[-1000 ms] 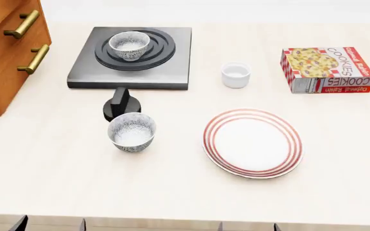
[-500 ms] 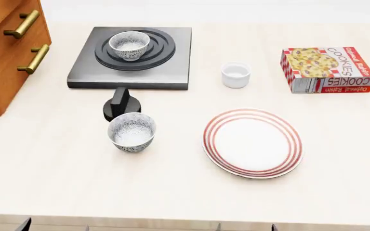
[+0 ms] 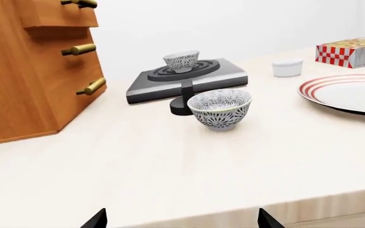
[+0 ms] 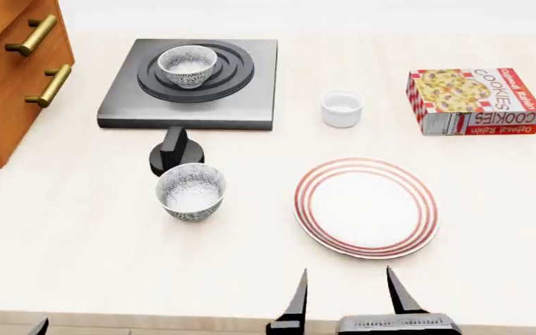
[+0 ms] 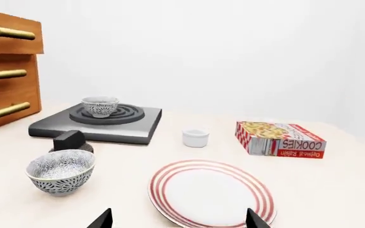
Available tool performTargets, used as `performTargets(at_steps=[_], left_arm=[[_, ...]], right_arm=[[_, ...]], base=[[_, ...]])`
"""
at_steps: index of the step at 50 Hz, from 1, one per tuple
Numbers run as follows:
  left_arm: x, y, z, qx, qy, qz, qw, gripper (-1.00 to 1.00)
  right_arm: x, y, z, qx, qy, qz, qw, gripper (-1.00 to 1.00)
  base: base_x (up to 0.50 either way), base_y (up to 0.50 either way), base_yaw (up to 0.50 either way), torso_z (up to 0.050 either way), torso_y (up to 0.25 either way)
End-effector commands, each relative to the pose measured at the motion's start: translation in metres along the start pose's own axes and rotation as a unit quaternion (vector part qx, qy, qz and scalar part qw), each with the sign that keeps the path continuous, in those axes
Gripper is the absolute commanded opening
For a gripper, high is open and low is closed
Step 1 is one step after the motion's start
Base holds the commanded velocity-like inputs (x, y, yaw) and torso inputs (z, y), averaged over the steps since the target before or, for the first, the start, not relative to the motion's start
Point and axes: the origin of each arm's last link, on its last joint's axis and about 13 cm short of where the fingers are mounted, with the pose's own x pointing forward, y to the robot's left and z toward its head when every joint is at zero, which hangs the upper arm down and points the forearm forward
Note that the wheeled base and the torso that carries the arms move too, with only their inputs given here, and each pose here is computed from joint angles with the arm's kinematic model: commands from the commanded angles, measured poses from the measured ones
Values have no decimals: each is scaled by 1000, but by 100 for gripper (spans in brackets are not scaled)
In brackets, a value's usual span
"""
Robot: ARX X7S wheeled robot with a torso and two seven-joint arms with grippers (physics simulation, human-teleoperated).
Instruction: Pick the akita bowl on the stove and place it on the plate.
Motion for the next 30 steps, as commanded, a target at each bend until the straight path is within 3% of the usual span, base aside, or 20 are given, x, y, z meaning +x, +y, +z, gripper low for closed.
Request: performTargets(at_steps=[1,9,15,23,30], left_arm=[[1,1,1,-23,6,5,1000,100],[1,1,0,-24,9,7,1000,100],[2,1,0,-26,11,9,1000,100],[3,2,0,-32,18,15,999,100],[2,2,2,-34,19,16,999,100]], right_arm=[[29,4,75,-11,-57,-2,998,100],[52,-3,144,-60,-101,-2,993,100],[56,-25,182,-31,-90,-20,995,100],[46,-53,179,-28,-72,-53,996,100],[36,-65,166,-32,-61,-69,995,100]], base=[[0,0,0,0,0],[0,0,0,0,0],[0,0,0,0,0],[0,0,0,0,0],[0,0,0,0,0]])
